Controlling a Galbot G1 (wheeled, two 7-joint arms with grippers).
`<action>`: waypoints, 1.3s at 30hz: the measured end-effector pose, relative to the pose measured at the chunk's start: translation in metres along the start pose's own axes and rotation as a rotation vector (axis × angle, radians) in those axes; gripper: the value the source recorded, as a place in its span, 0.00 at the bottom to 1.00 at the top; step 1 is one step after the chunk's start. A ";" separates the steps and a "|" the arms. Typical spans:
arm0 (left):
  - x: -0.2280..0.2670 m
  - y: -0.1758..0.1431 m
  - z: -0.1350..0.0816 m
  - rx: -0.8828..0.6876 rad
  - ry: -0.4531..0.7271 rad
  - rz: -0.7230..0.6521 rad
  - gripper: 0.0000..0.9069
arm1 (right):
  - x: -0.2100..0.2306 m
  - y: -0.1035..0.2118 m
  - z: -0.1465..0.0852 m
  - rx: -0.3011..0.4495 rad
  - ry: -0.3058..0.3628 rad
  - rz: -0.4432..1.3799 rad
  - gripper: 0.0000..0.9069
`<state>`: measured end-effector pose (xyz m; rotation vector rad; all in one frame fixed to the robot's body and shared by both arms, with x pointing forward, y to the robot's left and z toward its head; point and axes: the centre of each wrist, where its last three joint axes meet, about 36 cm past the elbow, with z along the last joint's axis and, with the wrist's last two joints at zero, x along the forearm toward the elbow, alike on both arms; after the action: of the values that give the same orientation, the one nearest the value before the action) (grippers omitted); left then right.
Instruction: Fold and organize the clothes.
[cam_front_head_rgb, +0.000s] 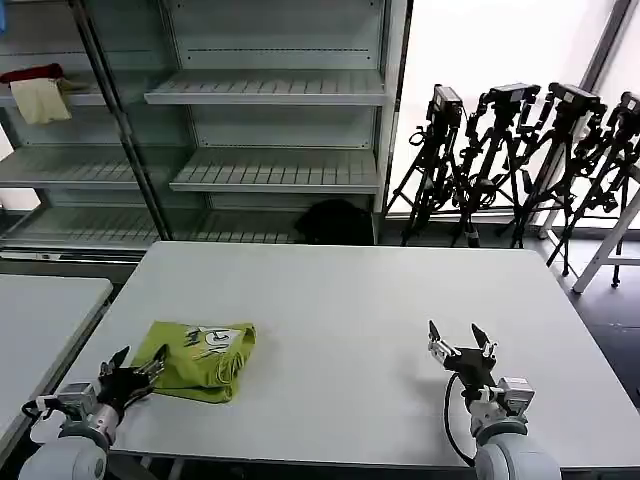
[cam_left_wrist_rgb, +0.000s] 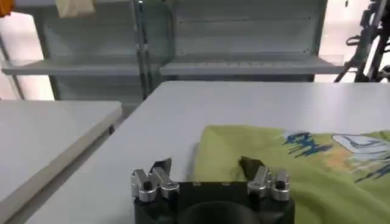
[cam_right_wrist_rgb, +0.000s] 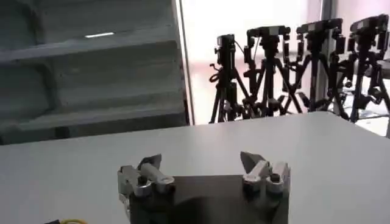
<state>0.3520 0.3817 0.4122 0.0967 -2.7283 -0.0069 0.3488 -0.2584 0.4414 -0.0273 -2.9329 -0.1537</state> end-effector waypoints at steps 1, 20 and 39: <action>0.000 0.000 0.000 0.005 0.003 0.004 0.02 | 0.000 0.000 0.000 0.001 0.000 0.001 1.00; -0.002 0.006 0.002 0.178 0.044 0.087 0.00 | 0.000 -0.004 0.001 -0.002 0.001 0.018 1.00; 0.024 0.067 -0.061 -0.116 -0.169 -0.009 0.00 | -0.002 -0.010 0.005 -0.013 0.001 0.031 1.00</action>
<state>0.3500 0.4476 0.4786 0.0787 -2.8884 -0.1836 0.3498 -0.2675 0.4347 -0.0739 -2.9286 -0.1684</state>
